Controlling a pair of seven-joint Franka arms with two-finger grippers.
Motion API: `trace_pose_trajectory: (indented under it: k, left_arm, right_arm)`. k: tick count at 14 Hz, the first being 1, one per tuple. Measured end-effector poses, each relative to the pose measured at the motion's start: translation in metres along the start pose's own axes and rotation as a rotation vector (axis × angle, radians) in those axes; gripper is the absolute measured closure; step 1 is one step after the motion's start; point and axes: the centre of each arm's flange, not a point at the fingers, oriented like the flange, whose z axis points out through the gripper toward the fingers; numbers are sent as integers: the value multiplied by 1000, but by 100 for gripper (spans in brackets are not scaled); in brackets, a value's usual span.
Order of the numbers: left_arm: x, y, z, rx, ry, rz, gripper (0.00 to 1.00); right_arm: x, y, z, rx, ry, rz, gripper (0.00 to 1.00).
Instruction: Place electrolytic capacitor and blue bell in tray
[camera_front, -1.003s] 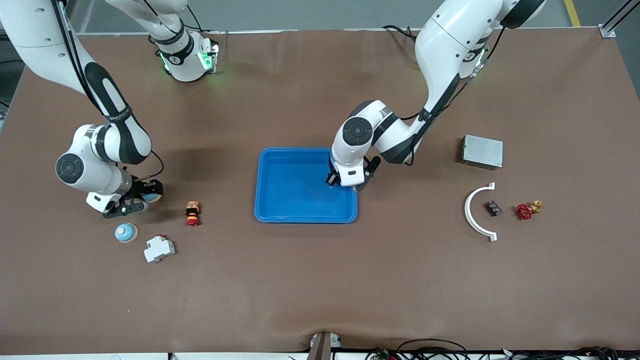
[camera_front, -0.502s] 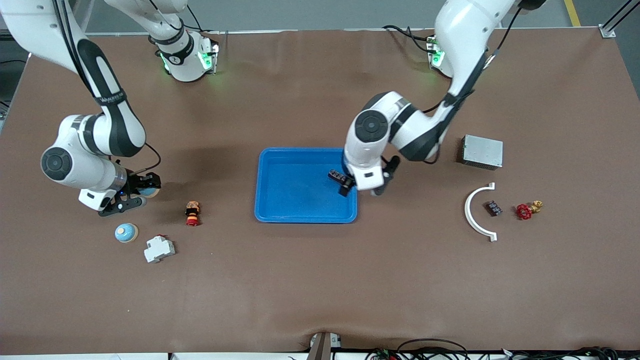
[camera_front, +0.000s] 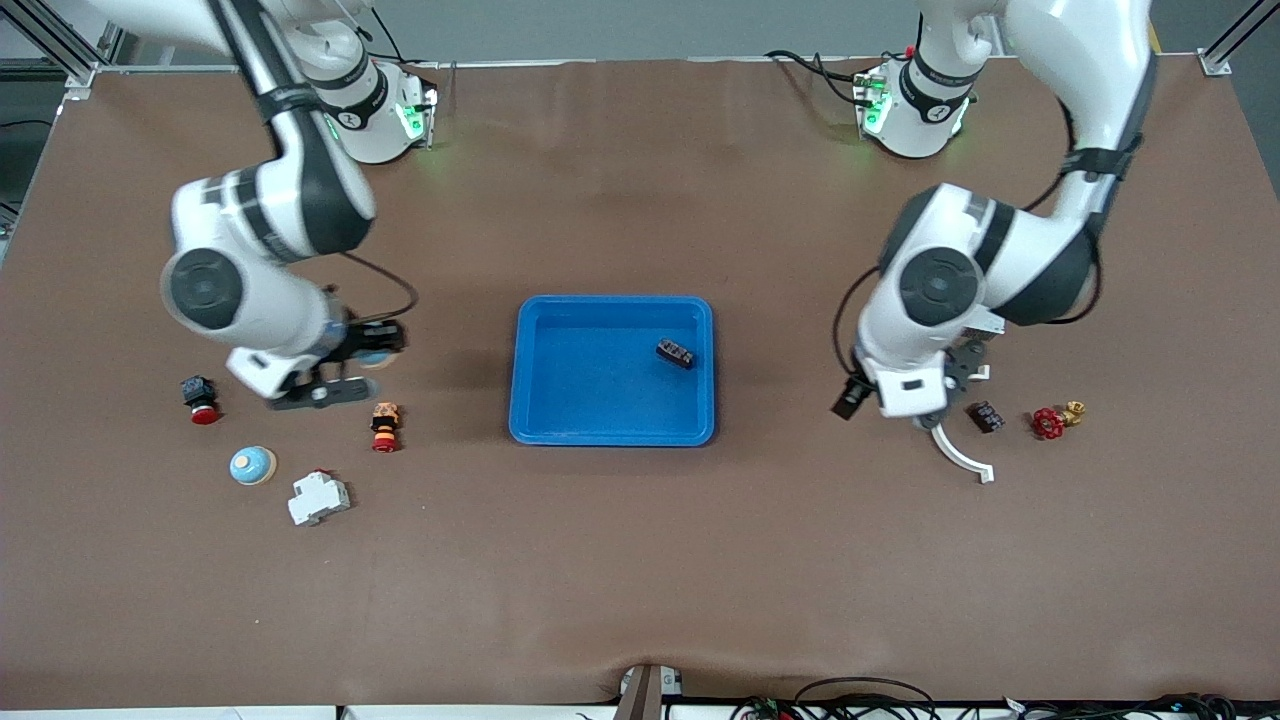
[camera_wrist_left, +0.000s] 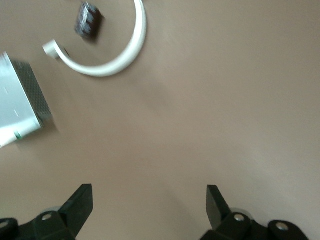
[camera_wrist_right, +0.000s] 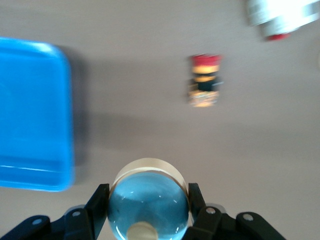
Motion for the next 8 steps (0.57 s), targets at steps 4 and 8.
trace_pose_trajectory:
  k: [4,8]
  left_arm:
    - [66,-44,52,79,45,113,0]
    - [112,-81,99,75,47,225,0]
  right_arm:
    - [-12,-95,25,44,47,128,32]
    - [-20,-159,81,43,64,188,32]
